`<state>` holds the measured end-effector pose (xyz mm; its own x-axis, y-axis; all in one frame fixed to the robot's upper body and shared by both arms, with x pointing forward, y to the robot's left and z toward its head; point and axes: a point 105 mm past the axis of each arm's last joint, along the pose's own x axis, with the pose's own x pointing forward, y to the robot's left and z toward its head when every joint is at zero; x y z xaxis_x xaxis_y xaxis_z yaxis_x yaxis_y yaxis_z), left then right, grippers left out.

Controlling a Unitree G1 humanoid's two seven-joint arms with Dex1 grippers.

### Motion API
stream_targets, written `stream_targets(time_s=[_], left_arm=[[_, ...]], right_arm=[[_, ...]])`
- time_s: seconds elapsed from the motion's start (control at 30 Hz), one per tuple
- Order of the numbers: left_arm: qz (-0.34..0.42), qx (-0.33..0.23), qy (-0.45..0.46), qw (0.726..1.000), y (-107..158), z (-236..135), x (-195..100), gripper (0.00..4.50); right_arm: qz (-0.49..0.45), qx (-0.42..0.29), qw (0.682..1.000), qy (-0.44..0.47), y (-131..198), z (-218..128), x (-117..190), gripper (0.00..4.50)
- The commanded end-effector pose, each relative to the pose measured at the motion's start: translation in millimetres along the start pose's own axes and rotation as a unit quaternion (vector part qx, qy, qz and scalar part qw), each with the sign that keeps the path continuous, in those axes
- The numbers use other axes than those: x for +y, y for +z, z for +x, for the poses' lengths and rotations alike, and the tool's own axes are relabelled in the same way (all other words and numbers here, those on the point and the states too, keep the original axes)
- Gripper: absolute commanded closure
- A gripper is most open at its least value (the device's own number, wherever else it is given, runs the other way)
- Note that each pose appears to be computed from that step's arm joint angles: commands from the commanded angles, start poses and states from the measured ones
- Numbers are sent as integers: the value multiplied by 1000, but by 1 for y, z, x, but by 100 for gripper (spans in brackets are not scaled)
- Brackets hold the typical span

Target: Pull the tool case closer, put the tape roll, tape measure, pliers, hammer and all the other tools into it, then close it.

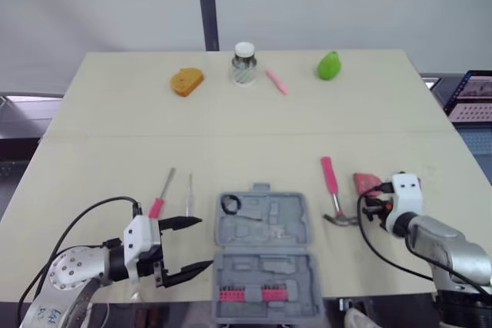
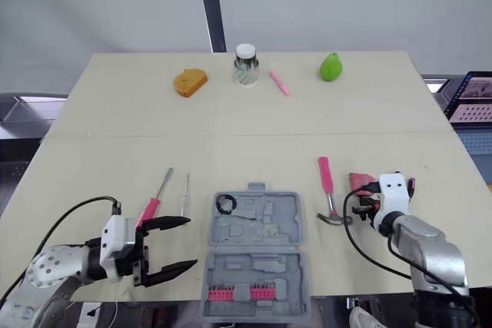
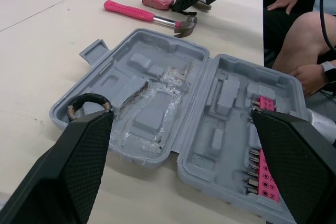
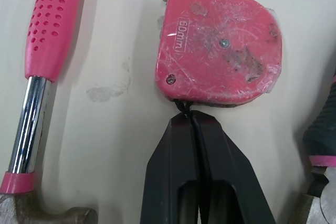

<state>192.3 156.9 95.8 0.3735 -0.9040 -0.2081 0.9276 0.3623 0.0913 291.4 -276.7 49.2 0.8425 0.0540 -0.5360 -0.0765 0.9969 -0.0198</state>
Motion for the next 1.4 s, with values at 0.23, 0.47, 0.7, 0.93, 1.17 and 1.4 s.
stream_targets(time_s=[0.23,0.47,0.7,0.93,1.17,1.4], left_arm=[[20,-7,-16,1000,9,0,-3,0],[20,-7,-28,999,9,2,-1,0],[19,-11,-40,999,9,5,-1,0],[15,-16,-55,998,9,8,-2,0],[13,-17,-62,998,9,9,-2,0],[13,-16,-64,998,8,8,-4,0]], right_arm=[[3,38,999,10,-21,-21,-3,449],[9,62,998,19,-39,-41,7,449],[17,84,996,20,-56,-62,16,449],[33,99,994,22,-68,-80,29,449],[41,116,992,28,-78,-93,35,449],[47,122,991,28,-81,-96,35,449]])
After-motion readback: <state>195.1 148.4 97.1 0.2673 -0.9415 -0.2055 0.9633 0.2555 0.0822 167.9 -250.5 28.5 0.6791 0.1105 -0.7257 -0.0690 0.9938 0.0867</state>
